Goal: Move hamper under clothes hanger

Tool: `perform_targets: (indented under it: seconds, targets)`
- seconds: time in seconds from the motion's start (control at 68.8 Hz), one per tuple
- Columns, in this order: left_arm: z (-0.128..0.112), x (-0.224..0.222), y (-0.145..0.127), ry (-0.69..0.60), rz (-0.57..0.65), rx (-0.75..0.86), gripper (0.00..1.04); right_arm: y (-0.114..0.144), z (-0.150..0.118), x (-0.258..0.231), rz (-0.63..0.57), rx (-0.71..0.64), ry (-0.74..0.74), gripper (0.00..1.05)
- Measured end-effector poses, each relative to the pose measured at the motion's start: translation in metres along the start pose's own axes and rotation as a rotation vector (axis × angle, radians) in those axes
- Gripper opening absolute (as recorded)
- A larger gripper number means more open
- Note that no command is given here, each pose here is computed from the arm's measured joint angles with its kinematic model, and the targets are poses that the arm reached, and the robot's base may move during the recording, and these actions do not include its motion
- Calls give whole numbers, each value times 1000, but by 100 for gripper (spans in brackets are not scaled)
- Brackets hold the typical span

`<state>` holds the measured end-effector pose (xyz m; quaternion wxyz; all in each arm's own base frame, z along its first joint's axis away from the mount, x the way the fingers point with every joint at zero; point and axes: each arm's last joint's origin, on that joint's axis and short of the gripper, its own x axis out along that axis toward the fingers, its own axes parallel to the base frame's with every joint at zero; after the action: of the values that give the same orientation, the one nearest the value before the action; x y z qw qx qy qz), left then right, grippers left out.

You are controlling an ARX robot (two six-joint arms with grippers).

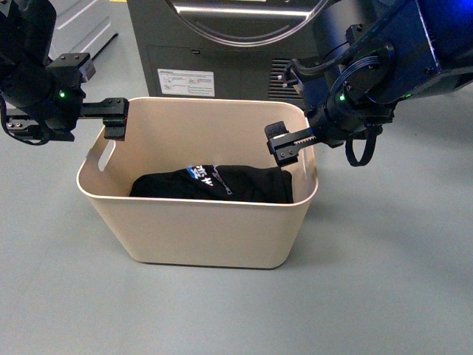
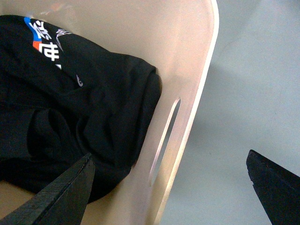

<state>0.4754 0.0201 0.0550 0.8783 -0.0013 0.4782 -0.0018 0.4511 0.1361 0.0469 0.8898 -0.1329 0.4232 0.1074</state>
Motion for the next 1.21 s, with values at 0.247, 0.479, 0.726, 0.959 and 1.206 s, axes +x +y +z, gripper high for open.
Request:
perform_targets:
  seconds: [0.247,0.479,0.726,0.959,1.206]
  targets:
    - [-4,11,7,9,6,31,98,-3,5,13,10,79,40,97]
    - [-3,11,9,-8,0,48,98,-7,2,23,8,189,93,97]
    - [-1,12,9,-47,-6,72,98,-6,-2,30,-25,216,111,97]
    - [-9,18,9,-33,-6,79,98,-2,-4,32,-31,220,115,97]
    - [-15,23,11,-28,-4,77,98,3,-5,37,-36,215,116,97]
